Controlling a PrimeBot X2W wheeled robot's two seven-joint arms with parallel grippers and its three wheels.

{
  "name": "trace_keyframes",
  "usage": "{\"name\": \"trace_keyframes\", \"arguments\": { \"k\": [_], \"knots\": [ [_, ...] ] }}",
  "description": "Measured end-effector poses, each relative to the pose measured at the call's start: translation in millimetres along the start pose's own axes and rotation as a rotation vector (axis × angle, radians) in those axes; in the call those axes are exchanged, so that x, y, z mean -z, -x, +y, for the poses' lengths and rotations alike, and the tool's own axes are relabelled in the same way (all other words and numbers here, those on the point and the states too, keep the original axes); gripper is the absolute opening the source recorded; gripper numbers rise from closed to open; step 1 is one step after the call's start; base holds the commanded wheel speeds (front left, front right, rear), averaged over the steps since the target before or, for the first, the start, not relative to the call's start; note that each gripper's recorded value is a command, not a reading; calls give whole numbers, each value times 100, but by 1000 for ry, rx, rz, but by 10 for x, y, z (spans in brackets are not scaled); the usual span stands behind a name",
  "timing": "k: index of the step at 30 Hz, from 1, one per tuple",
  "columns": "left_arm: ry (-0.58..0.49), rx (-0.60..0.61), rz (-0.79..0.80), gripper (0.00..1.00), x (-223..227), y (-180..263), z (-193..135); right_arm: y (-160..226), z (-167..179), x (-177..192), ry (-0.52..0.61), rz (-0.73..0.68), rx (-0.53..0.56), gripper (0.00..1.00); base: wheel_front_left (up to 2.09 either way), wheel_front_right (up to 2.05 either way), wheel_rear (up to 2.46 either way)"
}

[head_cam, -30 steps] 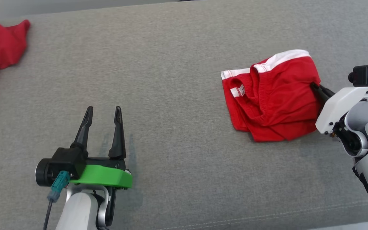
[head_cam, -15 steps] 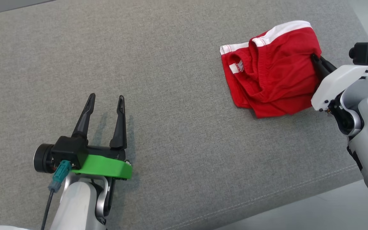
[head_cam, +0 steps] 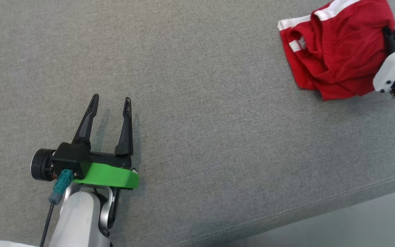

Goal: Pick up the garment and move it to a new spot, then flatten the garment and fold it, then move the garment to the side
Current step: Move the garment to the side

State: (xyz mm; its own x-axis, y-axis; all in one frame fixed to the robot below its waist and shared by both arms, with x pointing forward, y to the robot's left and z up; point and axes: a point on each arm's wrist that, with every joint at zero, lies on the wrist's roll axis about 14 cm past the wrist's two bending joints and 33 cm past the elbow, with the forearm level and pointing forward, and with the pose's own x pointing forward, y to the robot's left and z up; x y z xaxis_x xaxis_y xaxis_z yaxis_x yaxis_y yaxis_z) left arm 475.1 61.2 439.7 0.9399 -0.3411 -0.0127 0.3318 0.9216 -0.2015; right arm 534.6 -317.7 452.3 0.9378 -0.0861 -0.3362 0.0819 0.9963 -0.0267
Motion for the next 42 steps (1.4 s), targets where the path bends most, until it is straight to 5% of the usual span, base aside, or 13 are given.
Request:
{"name": "trace_keyframes", "arguments": {
  "k": [12,13,14,15,29,42],
  "knots": [
    [-13,-26,18,100,73,34,130,-127,-331,63,83,10,85,0,0,0,0],
    [-14,-27,18,100,75,36,134,-127,-352,82,88,12,92,25,0,0,0],
    [-15,-28,19,100,75,39,138,-127,-364,100,94,14,96,74,0,0,0],
    [-16,-28,18,100,70,38,138,-123,-373,115,94,12,101,100,0,0,0],
    [-19,-13,-8,100,-83,82,40,18,-218,-43,98,-66,75,100,0,0,0],
    [-10,-80,-35,100,-339,463,53,503,508,-446,66,-264,-117,100,0,0,0]
  ]
}}
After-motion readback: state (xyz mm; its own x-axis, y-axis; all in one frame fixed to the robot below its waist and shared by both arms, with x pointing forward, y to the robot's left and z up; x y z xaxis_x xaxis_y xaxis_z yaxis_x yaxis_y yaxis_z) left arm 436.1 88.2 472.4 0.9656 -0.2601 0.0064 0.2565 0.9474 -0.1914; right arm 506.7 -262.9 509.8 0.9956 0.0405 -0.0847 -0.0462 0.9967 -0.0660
